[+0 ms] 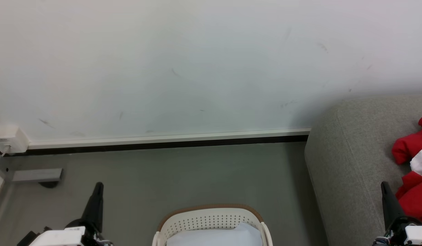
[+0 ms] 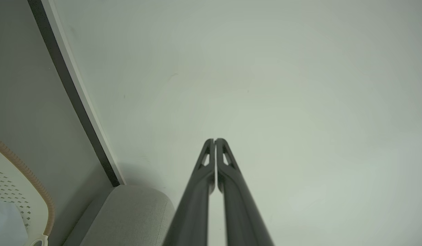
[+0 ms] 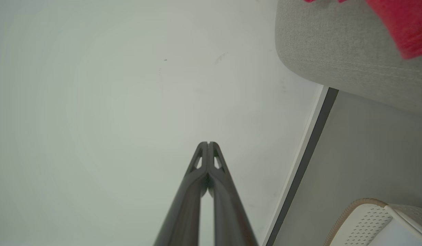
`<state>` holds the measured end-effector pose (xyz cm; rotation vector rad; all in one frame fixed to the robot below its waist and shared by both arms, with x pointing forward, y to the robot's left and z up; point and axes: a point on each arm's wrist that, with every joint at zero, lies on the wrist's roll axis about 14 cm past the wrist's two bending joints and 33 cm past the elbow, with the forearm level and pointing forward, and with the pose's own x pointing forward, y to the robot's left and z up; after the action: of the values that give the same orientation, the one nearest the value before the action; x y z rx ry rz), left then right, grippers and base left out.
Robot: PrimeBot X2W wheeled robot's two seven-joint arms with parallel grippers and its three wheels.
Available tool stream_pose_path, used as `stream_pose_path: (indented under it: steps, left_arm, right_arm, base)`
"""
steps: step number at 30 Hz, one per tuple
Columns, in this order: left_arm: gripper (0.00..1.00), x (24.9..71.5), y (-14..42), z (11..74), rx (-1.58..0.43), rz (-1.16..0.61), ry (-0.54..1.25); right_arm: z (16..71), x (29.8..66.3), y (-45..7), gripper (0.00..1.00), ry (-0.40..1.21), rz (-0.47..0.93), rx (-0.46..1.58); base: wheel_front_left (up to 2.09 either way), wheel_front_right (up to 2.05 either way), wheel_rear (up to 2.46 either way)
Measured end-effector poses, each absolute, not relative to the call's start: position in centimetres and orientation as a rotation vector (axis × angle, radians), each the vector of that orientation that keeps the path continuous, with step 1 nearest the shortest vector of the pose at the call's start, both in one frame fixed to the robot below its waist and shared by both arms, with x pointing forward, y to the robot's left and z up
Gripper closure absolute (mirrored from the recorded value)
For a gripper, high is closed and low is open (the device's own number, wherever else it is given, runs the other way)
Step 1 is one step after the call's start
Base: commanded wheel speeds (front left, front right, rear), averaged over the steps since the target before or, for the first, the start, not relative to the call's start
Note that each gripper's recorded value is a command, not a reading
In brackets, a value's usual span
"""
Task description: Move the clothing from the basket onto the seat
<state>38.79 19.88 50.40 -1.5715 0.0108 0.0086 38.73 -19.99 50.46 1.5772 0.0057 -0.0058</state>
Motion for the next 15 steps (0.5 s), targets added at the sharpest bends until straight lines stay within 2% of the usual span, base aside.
stream_pose_path:
  steps: [15]
  left_arm:
    - [1.0, 38.79, 19.89, 50.39, -1.572, 0.009, 0.011]
  right_arm:
    - [50.46, 38.73, -20.0, 1.0, 0.005, -0.006, 1.577]
  base:
    - [0.0, 0.0, 0.0]
